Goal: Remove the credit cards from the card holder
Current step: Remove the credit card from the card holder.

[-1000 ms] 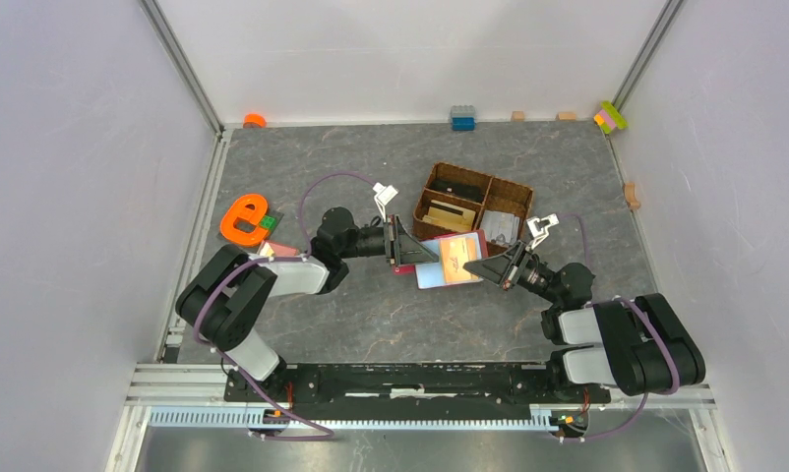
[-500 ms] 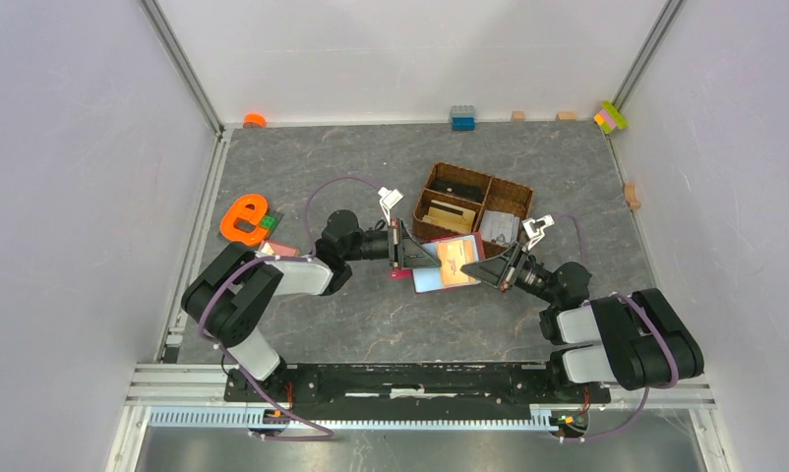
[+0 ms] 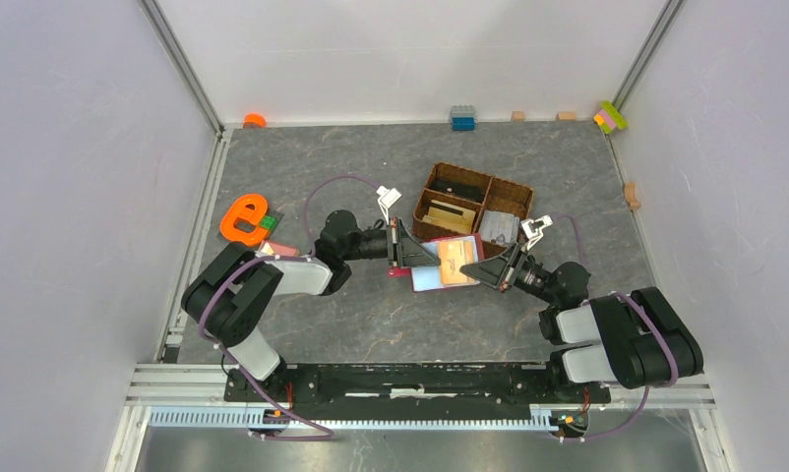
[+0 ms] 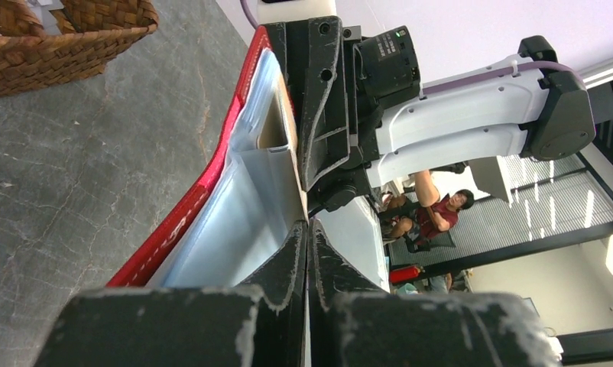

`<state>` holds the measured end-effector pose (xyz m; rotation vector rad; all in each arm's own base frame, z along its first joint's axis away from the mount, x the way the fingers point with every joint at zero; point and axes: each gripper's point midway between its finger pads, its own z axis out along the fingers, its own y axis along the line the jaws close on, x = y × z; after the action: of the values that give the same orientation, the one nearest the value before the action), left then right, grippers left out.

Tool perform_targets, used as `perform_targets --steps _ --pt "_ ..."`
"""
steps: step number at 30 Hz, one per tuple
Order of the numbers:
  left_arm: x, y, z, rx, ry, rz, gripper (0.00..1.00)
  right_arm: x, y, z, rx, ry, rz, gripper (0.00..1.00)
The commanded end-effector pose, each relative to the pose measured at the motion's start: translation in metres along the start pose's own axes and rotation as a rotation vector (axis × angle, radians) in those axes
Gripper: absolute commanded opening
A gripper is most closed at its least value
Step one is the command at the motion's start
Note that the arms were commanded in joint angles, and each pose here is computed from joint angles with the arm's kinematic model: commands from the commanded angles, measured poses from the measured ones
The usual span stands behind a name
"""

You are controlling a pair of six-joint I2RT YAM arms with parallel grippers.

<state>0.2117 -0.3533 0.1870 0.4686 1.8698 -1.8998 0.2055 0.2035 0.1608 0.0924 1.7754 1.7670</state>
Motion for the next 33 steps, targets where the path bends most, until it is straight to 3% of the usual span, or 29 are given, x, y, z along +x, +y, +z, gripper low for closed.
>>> perform_targets --steps 1,11,12,14,17,21,30,32,33 --pt "-0.012 -0.004 -0.006 0.006 -0.041 -0.001 0.02 -0.014 0.050 -0.006 -0.199 -0.078 -0.251 0.18" --pt "-0.011 0.011 -0.006 -0.039 -0.040 -0.038 0.02 -0.016 0.053 -0.008 -0.212 -0.091 -0.244 0.12" --pt "-0.010 0.011 -0.006 -0.035 -0.033 -0.039 0.05 -0.016 0.053 -0.008 -0.211 -0.091 -0.243 0.12" --pt "-0.009 0.010 -0.004 -0.030 -0.025 -0.044 0.26 -0.016 0.054 -0.008 -0.214 -0.091 -0.244 0.11" --pt "-0.007 0.010 -0.002 -0.027 -0.018 -0.046 0.48 -0.016 0.055 -0.009 -0.218 -0.091 -0.244 0.10" --pt "-0.005 0.013 0.000 -0.036 -0.013 -0.056 0.54 -0.016 0.056 -0.009 -0.224 -0.090 -0.243 0.10" --pt "0.006 -0.002 0.014 0.024 0.046 -0.033 0.36 -0.012 0.059 -0.005 -0.242 -0.065 -0.236 0.10" --pt "0.006 -0.003 0.014 0.027 0.045 -0.028 0.22 -0.012 0.059 -0.005 -0.244 -0.064 -0.238 0.10" --pt "0.006 -0.003 0.014 0.028 0.044 -0.026 0.09 -0.012 0.059 -0.005 -0.244 -0.064 -0.236 0.10"
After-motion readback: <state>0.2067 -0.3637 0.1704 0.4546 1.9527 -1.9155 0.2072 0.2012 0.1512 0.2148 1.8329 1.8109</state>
